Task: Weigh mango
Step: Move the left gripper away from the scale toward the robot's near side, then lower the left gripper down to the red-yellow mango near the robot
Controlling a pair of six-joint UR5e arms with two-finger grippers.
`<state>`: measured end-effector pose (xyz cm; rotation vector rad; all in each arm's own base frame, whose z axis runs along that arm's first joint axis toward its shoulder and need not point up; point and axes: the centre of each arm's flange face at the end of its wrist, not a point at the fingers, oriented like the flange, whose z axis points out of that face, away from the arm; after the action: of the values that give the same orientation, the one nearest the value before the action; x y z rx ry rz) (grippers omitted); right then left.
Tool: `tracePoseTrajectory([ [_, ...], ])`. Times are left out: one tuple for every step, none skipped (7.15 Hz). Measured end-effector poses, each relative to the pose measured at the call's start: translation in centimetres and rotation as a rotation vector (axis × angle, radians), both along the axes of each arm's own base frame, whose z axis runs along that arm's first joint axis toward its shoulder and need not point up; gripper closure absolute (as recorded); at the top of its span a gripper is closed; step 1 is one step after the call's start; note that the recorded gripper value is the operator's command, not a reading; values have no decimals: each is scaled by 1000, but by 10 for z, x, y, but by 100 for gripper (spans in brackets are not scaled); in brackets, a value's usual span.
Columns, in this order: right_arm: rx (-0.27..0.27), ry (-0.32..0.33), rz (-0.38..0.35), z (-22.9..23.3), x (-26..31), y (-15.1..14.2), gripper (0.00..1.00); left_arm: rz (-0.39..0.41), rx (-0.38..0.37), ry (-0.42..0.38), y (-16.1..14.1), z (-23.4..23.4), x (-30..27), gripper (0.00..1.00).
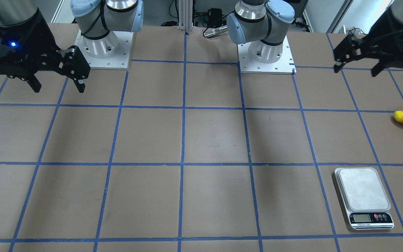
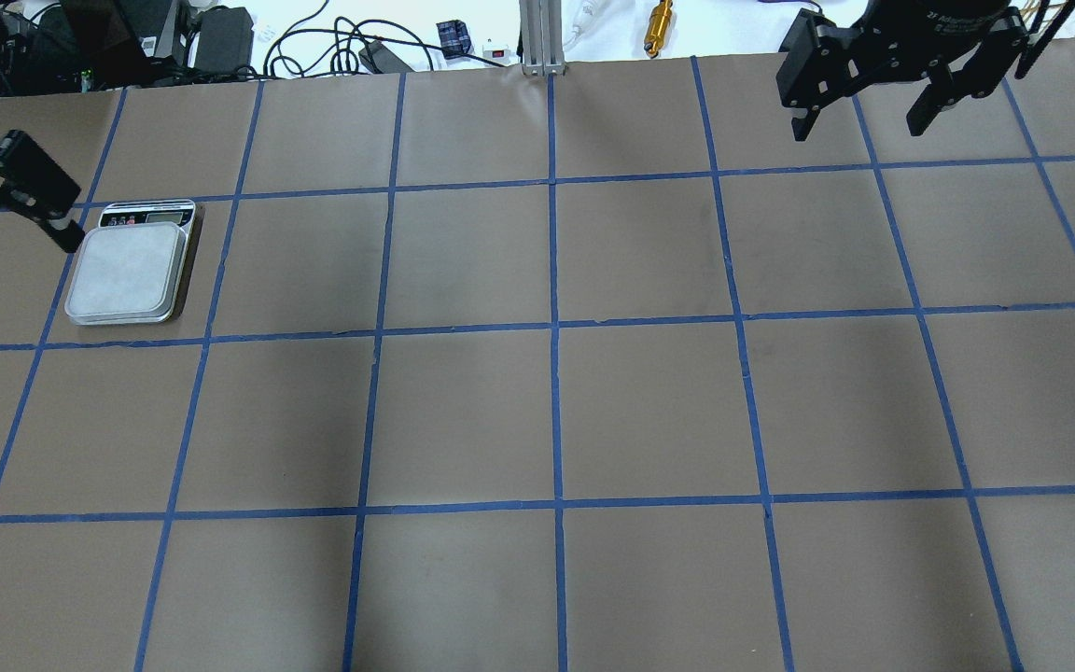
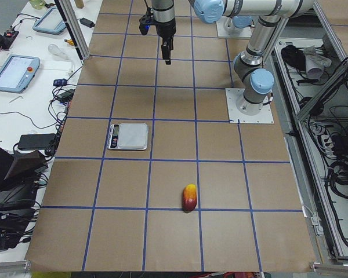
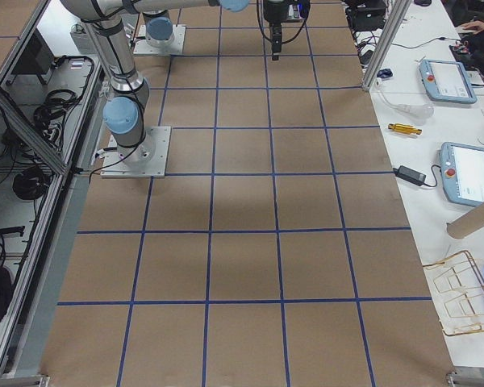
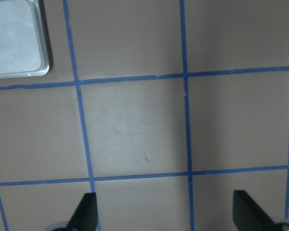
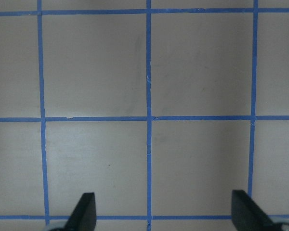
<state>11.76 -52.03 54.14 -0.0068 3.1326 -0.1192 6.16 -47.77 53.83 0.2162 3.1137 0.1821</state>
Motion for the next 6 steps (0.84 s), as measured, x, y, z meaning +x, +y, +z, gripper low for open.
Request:
tracePoseTrajectory([
  [0, 0, 0, 0, 0, 0, 0, -52, 8, 21, 7, -2, 45, 0],
  [0, 0, 0, 0, 0, 0, 0, -109, 17, 48, 18, -8, 96, 0],
  [0, 0, -1, 0, 0, 0, 0, -180, 22, 78, 29, -16, 142, 0],
  [0, 0, -1, 0, 0, 0, 0, -266, 15, 93, 36, -27, 184, 0],
  [0, 0, 0, 0, 0, 0, 0, -367, -7, 85, 38, -44, 229, 0],
  [0, 0, 0, 0, 0, 0, 0, -469, -26, 72, 41, -65, 275, 0],
])
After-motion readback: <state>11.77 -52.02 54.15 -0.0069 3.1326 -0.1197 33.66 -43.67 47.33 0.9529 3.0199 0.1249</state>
